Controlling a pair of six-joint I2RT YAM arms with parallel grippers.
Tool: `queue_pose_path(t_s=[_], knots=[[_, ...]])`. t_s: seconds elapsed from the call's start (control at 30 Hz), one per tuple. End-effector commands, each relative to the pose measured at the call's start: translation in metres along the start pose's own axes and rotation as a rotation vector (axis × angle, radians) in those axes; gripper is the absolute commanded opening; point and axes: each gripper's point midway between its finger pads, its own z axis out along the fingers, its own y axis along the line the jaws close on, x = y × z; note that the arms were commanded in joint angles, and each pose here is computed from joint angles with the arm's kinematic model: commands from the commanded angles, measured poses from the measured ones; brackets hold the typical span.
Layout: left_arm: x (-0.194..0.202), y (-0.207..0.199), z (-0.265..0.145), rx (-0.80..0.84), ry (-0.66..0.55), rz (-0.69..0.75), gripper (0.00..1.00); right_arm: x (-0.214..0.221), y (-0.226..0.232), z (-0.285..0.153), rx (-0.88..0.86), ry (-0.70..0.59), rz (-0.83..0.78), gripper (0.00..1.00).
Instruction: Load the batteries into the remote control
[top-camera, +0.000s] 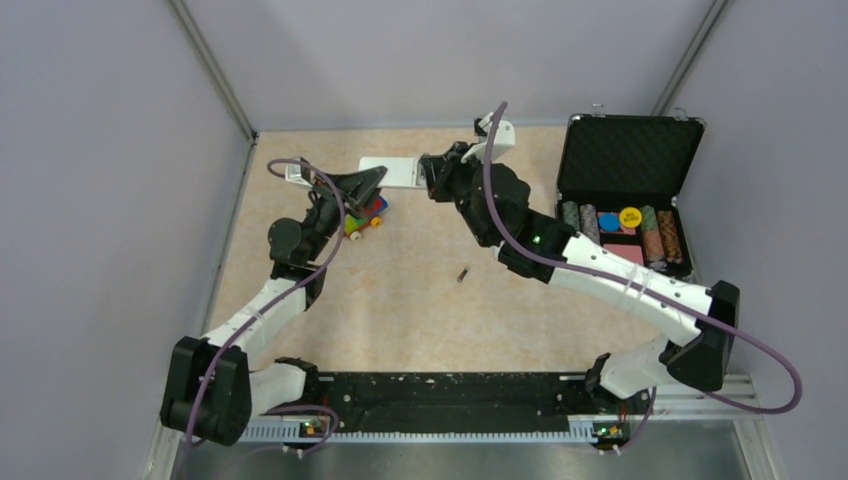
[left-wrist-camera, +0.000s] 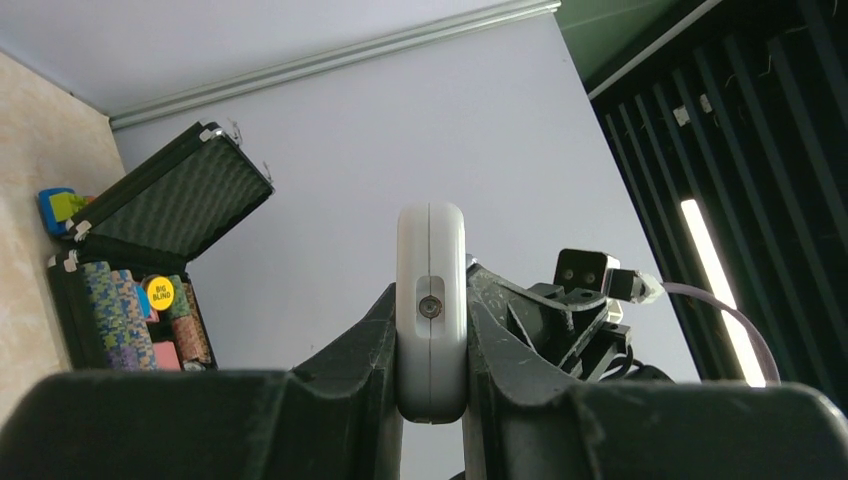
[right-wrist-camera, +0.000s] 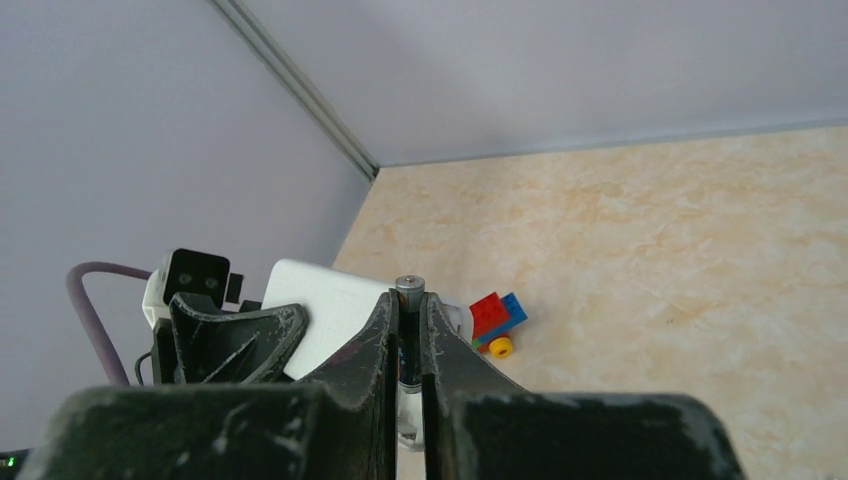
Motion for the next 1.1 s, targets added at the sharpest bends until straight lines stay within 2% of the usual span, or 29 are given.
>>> queue_pose_path(t_s=[0.0, 0.87, 1.07], knots=[[-0.001, -0.021, 0.0, 0.076, -0.011, -0.004, 0.0, -0.014, 0.011, 0.005, -0.007, -0.043, -0.018, 0.03], [-0.006, -0.021, 0.006, 0.175, -0.014, -0.031, 0.0, 0.018, 0.008, 0.007, 0.029, 0.097, -0.009, 0.03], [-0.006, -0.023, 0.007, 0.171, -0.014, -0.024, 0.0, 0.02, -0.003, 0.012, 0.115, 0.11, -0.036, 0.08]])
